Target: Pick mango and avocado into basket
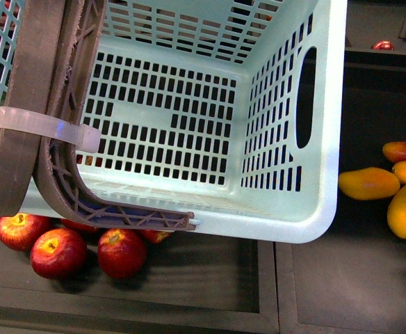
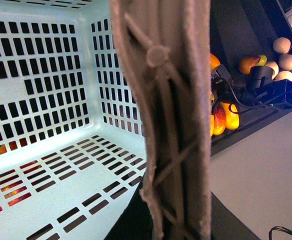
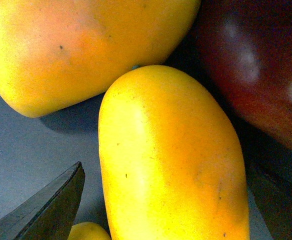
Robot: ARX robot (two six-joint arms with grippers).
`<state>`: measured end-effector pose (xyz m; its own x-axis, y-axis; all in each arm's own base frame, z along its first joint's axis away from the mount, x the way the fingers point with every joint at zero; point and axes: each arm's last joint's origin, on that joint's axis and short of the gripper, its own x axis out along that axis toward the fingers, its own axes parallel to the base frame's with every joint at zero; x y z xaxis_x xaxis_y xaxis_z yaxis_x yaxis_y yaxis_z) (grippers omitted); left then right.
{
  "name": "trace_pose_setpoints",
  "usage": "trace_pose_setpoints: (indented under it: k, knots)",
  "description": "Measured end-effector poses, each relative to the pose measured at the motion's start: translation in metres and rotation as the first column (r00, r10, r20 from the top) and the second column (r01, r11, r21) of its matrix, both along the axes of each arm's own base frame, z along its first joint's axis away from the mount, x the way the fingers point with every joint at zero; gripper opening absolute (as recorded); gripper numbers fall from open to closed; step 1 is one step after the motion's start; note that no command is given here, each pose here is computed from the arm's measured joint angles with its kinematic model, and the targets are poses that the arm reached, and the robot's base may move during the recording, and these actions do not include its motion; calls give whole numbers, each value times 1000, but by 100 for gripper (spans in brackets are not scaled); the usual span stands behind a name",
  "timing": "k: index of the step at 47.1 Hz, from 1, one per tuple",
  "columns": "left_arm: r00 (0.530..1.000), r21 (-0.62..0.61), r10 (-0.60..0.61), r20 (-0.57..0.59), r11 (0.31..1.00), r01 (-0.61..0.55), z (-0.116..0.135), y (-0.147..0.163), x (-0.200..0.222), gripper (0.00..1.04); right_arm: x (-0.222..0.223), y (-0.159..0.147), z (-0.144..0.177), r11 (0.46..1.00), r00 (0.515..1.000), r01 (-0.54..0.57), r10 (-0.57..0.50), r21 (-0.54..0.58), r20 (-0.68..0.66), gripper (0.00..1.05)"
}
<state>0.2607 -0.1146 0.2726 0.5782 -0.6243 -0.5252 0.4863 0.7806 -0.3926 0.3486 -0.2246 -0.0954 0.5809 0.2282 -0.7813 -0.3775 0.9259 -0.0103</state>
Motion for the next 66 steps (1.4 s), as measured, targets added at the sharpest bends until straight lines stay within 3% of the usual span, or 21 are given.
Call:
trace_pose_setpoints:
  k: [20, 30, 46, 49, 56, 66]
  knots:
    - [1000, 0, 0, 0, 1000, 0, 0, 0, 0, 8, 0, -1, -2, 1000, 1000, 7, -7, -9, 9, 97]
    - [1000, 0, 0, 0, 1000, 0, 0, 0, 0, 8, 0, -1, -2, 1000, 1000, 9, -9, -13, 12, 67]
    - [1000, 0, 0, 0, 1000, 0, 0, 0, 0, 8, -8, -1, 4, 998, 997, 57, -59, 26, 50, 65]
    - [1000, 0, 0, 0, 1000, 0, 0, 0, 0, 8, -9, -1, 15, 994, 992, 86, -91, 64, 82, 65]
    - [1000, 0, 0, 0, 1000, 0, 0, 0, 0, 8, -10, -2, 75, 974, 957, 138, -179, 181, 230, 65]
    - [1000, 0, -1, 0, 1000, 1, 0, 0, 0, 8, -21, 17, 144, 961, 914, 74, -172, 265, 368, 64]
